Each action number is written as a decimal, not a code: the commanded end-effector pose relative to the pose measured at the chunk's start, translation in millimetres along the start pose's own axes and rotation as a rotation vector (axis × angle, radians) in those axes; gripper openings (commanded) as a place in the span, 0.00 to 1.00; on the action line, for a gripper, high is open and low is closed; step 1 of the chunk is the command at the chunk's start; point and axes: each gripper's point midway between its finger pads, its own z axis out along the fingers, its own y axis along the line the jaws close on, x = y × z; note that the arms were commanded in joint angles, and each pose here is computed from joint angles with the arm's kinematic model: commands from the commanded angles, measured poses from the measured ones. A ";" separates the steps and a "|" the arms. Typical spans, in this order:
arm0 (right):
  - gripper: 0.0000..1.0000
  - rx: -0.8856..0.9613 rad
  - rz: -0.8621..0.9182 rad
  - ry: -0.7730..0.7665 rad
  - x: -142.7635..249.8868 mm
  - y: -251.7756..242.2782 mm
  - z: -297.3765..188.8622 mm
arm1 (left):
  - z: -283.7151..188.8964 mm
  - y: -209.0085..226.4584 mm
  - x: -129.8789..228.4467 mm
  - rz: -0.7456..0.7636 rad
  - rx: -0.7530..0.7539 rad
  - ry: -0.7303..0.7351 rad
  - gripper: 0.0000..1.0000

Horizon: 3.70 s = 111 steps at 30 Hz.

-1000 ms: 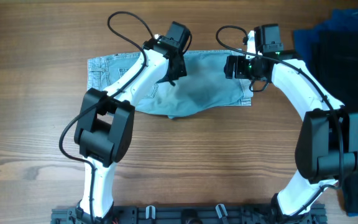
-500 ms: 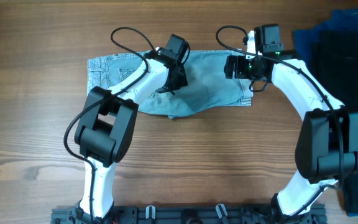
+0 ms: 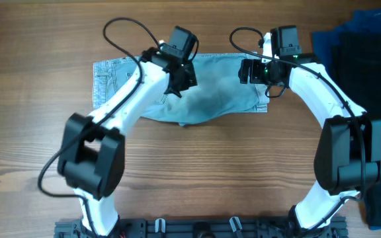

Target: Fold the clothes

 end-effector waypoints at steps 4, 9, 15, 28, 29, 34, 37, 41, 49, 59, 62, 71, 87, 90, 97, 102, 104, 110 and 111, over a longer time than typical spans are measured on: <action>1.00 0.012 0.005 0.025 6.7 -3.6 9.7 | 6.8 5.5 39.5 0.005 -0.033 0.161 0.04; 1.00 0.013 0.005 0.024 6.6 -3.8 9.6 | 4.7 -0.5 66.0 0.038 -0.044 0.240 0.04; 1.00 0.013 0.005 0.024 6.6 -3.8 9.6 | 14.5 3.4 86.7 0.031 -0.072 0.274 0.04; 1.00 0.013 0.005 0.025 6.7 -3.8 9.6 | 62.3 33.8 119.1 -0.083 -0.087 0.283 0.04; 1.00 0.013 0.005 0.024 6.6 -3.7 9.6 | 64.0 34.2 120.7 -0.084 -0.084 0.286 0.04; 1.00 0.013 0.005 0.024 6.6 -3.8 9.6 | 57.6 24.9 119.1 -0.086 -0.043 0.303 0.04; 1.00 0.013 0.005 0.024 6.6 -3.8 9.6 | 29.4 8.3 92.6 -0.054 -0.012 0.242 0.04; 1.00 0.013 0.005 0.024 6.6 -3.7 9.6 | -18.8 -11.9 39.2 -0.017 0.012 0.061 0.04; 1.00 0.013 0.005 0.024 6.6 -3.8 9.6 | 11.6 1.7 53.2 -0.016 -0.064 0.126 0.04; 1.00 0.013 0.005 0.024 6.6 -3.8 9.6 | 83.4 27.1 89.7 -0.014 -0.187 0.279 0.04; 1.00 0.013 0.005 0.025 6.7 -3.8 9.6 | 81.1 22.8 84.6 -0.014 -0.174 0.263 0.04; 1.00 0.013 0.005 0.024 6.6 -3.8 9.6 | 8.4 -8.2 -2.3 0.000 -0.105 -0.038 0.04; 1.00 0.011 0.003 0.021 5.7 -3.1 9.7 | 83.2 22.1 22.3 -0.005 -0.217 0.090 0.04; 1.00 0.011 0.003 0.020 5.6 -3.1 9.7 | 64.2 16.9 -9.1 -0.021 -0.174 0.024 0.04; 1.00 0.011 0.003 0.017 4.9 -3.0 9.7 | 55.3 22.5 -49.5 -0.081 -0.128 -0.060 0.04; 1.00 0.011 0.003 0.017 4.9 -3.1 9.7 | 71.3 18.7 -45.7 -0.076 -0.115 -0.045 0.04; 1.00 0.011 0.003 0.017 4.8 -3.0 9.7 | 82.9 16.6 -47.4 -0.071 -0.107 -0.054 0.04; 1.00 0.011 0.003 0.017 4.8 -2.9 9.7 | 35.2 14.7 -84.8 -0.010 -0.113 -0.196 0.04; 1.00 0.011 0.003 0.017 4.9 -3.0 9.7 | 21.4 17.0 -89.1 -0.018 -0.113 -0.213 0.04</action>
